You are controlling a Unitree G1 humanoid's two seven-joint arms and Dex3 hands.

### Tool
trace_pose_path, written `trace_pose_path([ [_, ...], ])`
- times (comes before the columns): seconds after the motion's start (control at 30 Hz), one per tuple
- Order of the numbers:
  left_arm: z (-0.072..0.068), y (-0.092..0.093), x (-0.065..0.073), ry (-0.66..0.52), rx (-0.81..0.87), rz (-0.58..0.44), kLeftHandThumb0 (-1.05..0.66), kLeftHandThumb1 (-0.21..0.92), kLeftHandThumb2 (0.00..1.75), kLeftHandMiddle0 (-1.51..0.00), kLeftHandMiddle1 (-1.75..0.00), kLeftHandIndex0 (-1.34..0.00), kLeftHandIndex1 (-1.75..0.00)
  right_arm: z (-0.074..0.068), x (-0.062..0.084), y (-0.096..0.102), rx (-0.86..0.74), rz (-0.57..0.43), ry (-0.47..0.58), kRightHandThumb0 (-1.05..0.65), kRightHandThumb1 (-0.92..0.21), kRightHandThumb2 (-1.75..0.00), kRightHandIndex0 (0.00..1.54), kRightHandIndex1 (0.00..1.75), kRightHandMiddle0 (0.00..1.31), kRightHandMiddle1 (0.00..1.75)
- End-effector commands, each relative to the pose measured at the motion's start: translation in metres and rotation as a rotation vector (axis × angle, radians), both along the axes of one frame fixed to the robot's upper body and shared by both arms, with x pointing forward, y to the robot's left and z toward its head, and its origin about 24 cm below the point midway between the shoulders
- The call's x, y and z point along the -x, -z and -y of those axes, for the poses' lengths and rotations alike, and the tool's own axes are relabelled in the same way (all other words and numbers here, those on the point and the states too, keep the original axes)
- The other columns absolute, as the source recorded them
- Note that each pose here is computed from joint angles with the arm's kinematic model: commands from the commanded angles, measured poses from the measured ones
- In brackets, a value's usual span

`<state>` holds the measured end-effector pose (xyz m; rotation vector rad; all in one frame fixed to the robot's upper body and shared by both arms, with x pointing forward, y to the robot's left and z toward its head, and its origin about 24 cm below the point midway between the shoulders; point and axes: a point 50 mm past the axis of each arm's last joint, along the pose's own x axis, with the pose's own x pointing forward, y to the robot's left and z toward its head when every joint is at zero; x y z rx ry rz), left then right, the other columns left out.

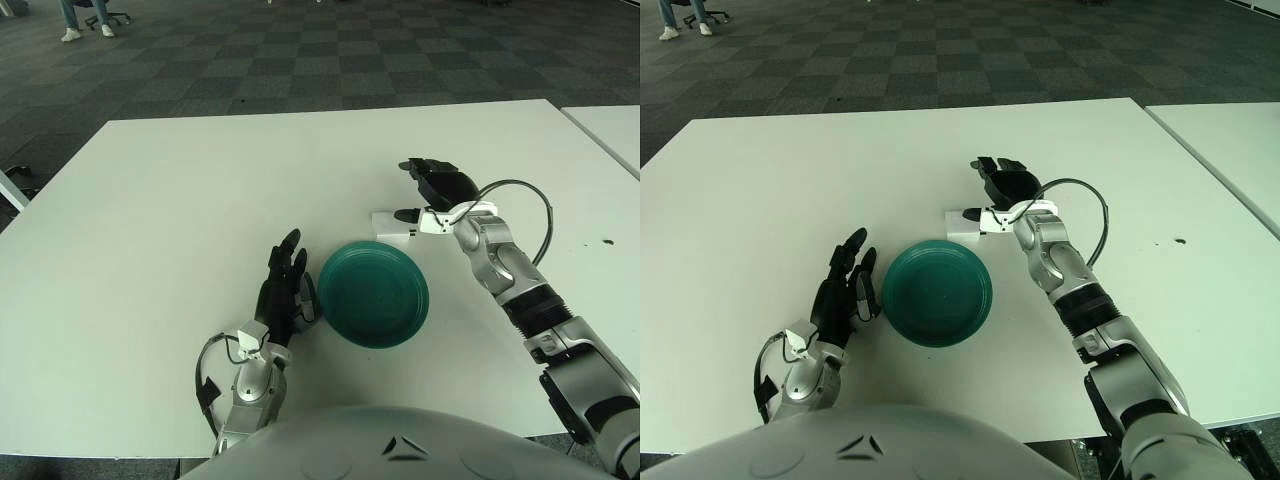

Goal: Put the charger into the plate.

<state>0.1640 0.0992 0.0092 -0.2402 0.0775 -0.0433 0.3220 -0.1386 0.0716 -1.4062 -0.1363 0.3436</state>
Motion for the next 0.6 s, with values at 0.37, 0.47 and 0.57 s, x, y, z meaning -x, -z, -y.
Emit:
trace_pose_path([
  [0.37,0.002,0.002,0.0,-0.03,0.015,-0.031,-0.96,0.92,1.04,-0.33,0.0,0.0,-0.58,0.003,0.0,0.019,0.094,-0.021,-0.046,-0.74,-0.92,-0.53,0.16,0.0,0.0,0.43],
  [0.47,0.002,0.003,0.0,-0.026,0.007,-0.029,-0.97,0.92,1.04,-0.32,0.0,0.0,-0.55,0.004,-0.001,0.025,0.107,-0.031,-0.053,-0.75,-0.92,-0.55,0.15,0.0,0.0,0.42],
  [0.57,0.003,0.003,0.0,-0.027,0.001,-0.027,-0.97,0.92,1.05,-0.32,0.0,0.0,-0.53,0.004,-0.003,0.031,0.12,-0.047,-0.061,-0.75,-0.92,-0.58,0.15,0.0,0.0,0.4],
])
